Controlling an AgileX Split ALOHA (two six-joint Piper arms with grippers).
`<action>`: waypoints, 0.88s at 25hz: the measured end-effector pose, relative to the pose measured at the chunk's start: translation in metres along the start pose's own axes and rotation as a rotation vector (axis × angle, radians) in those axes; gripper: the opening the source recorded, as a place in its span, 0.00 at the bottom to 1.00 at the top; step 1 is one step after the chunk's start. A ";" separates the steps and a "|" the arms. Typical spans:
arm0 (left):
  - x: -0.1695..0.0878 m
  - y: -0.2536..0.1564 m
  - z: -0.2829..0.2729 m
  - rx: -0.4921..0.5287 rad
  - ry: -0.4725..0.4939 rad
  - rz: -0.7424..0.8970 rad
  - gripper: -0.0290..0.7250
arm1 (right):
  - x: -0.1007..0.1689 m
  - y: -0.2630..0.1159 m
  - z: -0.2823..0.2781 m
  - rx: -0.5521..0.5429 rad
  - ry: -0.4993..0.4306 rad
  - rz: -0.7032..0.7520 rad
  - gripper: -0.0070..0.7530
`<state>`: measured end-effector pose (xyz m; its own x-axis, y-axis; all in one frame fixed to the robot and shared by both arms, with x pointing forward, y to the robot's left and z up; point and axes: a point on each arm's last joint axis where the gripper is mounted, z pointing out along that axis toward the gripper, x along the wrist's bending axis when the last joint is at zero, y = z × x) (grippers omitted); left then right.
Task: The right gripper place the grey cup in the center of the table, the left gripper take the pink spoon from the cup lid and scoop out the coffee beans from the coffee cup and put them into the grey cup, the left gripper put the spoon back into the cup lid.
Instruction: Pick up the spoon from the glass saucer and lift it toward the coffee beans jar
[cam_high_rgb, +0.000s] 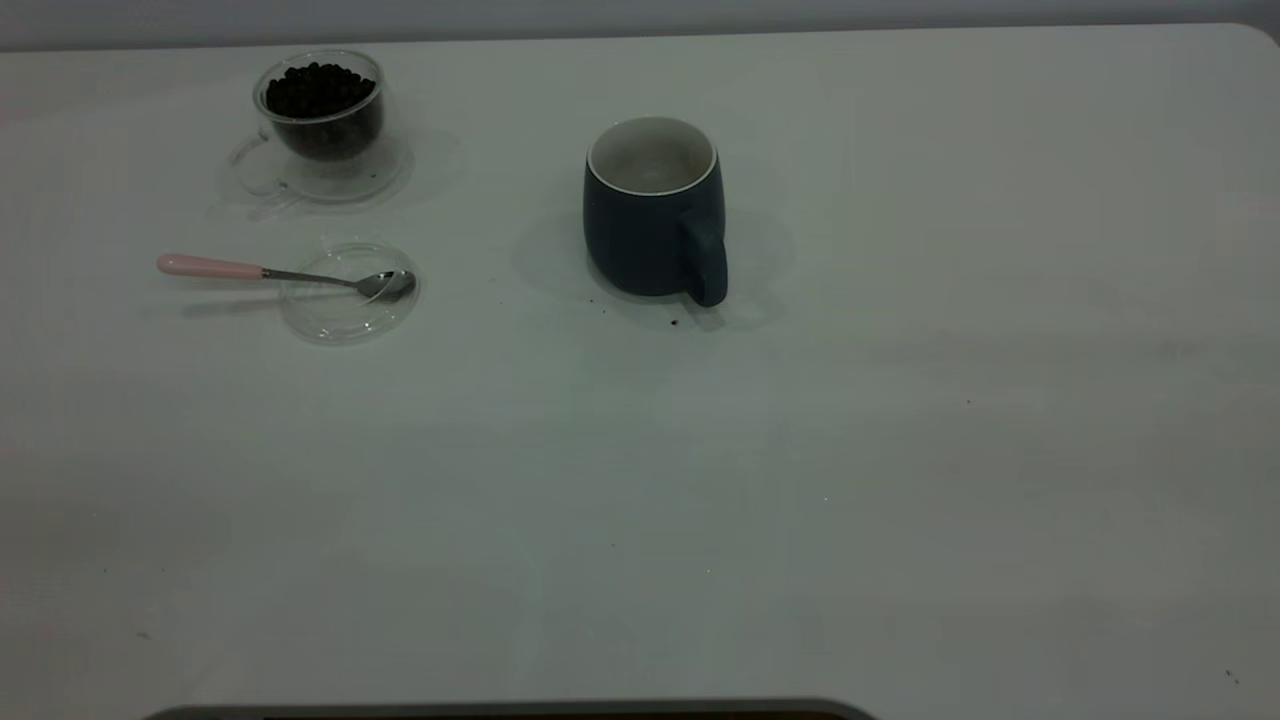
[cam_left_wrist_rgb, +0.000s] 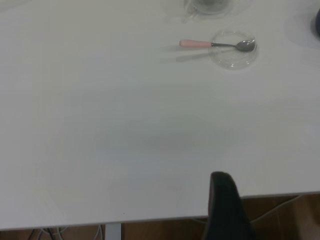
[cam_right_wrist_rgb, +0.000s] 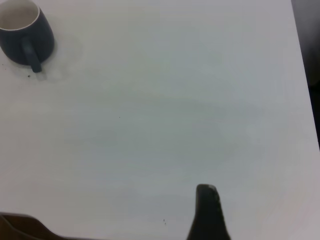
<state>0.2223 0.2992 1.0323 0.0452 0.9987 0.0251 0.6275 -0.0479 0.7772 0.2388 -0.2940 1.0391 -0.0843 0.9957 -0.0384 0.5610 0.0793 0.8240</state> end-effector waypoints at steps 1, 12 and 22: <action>0.000 0.000 0.000 0.000 0.000 0.000 0.72 | 0.000 0.000 0.000 0.000 0.000 0.000 0.79; 0.000 0.000 0.000 0.000 0.000 0.000 0.72 | 0.000 0.000 0.000 0.000 0.000 0.000 0.79; 0.002 0.037 0.007 0.072 -0.036 0.017 0.72 | 0.000 0.000 0.000 0.000 0.000 0.000 0.79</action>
<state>0.2509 0.2988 1.0563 0.0837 0.9964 0.0145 0.6808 -0.0678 0.7293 0.2388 -0.2940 1.0391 -0.0843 0.9957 -0.0384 0.5610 0.0793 0.8240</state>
